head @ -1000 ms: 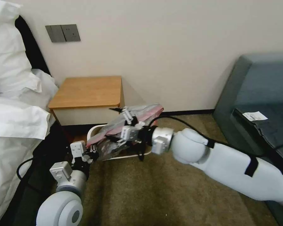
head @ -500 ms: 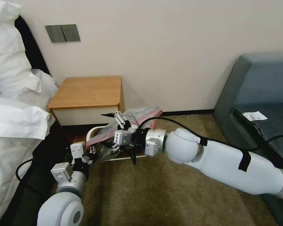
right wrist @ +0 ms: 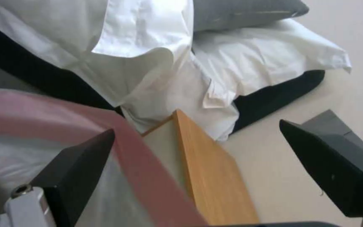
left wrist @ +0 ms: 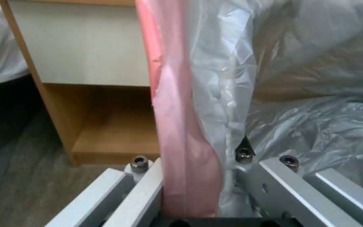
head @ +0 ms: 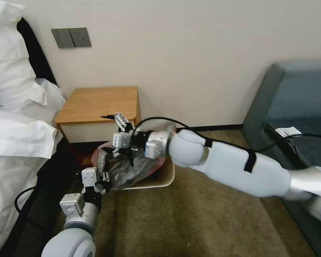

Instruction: Pick up the garbage bag from the table and place it over the trash can.

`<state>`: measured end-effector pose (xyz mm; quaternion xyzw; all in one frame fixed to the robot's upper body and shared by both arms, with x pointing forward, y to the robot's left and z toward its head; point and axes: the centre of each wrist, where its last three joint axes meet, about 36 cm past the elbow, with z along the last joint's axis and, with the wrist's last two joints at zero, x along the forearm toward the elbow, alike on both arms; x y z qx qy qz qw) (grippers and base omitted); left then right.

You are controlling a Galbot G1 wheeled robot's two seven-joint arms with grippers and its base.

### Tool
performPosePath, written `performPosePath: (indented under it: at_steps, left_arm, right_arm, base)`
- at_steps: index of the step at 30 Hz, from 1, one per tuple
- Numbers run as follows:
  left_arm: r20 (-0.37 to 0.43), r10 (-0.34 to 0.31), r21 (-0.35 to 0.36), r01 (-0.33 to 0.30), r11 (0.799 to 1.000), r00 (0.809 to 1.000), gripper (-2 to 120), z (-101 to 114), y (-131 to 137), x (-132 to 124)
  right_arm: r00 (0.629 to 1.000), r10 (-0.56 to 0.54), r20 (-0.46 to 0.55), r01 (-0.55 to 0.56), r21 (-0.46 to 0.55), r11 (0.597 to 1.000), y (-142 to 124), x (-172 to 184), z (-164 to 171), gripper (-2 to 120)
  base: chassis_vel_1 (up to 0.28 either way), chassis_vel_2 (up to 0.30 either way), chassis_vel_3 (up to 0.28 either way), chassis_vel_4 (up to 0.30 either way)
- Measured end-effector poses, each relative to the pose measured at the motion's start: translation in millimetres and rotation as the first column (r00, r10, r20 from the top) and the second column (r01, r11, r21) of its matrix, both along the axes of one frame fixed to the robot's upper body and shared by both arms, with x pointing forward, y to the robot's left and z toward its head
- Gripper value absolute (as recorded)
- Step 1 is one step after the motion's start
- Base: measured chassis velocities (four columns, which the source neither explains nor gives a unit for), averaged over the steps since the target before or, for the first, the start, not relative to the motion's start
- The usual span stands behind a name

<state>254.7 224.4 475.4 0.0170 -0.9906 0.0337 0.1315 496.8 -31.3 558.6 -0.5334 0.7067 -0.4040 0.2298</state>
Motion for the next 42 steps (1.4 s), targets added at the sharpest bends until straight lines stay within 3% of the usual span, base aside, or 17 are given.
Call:
performPosePath:
  at_steps: [6, 11, 29, 33, 36, 37, 40, 42]
  left_arm:
    - [0.011, -0.003, 0.024, 0.003, 1.0, 1.0, 5, 2, -1, -7]
    - [0.03, -0.002, 0.026, 0.001, 1.0, 1.0, 5, 6, -2, -10]
    - [0.076, 0.048, -0.017, -0.047, 0.999, 0.996, 5, 17, 3, -11]
    - [0.08, 0.057, -0.03, -0.055, 0.998, 0.995, 5, 18, 4, -9]
    - [0.081, 0.063, -0.048, -0.059, 0.997, 0.995, 5, 18, 4, -8]
    - [0.081, 0.063, -0.048, -0.059, 0.997, 0.995, 5, 18, 4, -8]
    - [0.086, 0.069, -0.059, -0.064, 0.996, 0.994, 5, 19, 5, -7]
    - [0.087, 0.071, -0.061, -0.066, 0.996, 0.994, 5, 20, 5, -7]
  right_arm:
    - [1.0, -0.01, -0.002, 0.01, -0.008, 1.0, 6, 16, -7, 100]
    - [0.999, -0.032, -0.004, 0.032, -0.021, 0.999, -4, 27, -12, 100]
    - [0.991, -0.132, 0.005, 0.132, -0.045, 0.99, -79, 35, -5, 100]
    - [0.984, -0.17, -0.059, 0.169, -0.032, 0.985, -97, 28, -4, 100]
    - [0.936, -0.267, -0.228, 0.28, 0.024, 0.96, -110, 10, -3, 100]
    - [0.936, -0.267, -0.228, 0.28, 0.024, 0.96, -110, 10, -3, 100]
    - [0.86, -0.339, -0.381, 0.391, 0.066, 0.918, -113, -4, 3, 100]
    - [0.841, -0.352, -0.41, 0.415, 0.072, 0.907, -113, -6, 4, 100]
  base:
    - [0.0, 0.0, 0.0, 0.0]
    - [0.0, 0.0, 0.0, 0.0]
    - [0.0, 0.0, 0.0, 0.0]
    - [0.0, 0.0, 0.0, 0.0]
    - [0.0, 0.0, 0.0, 0.0]
    - [0.0, 0.0, 0.0, 0.0]
    - [0.0, 0.0, 0.0, 0.0]
    - [0.0, 0.0, 0.0, 0.0]
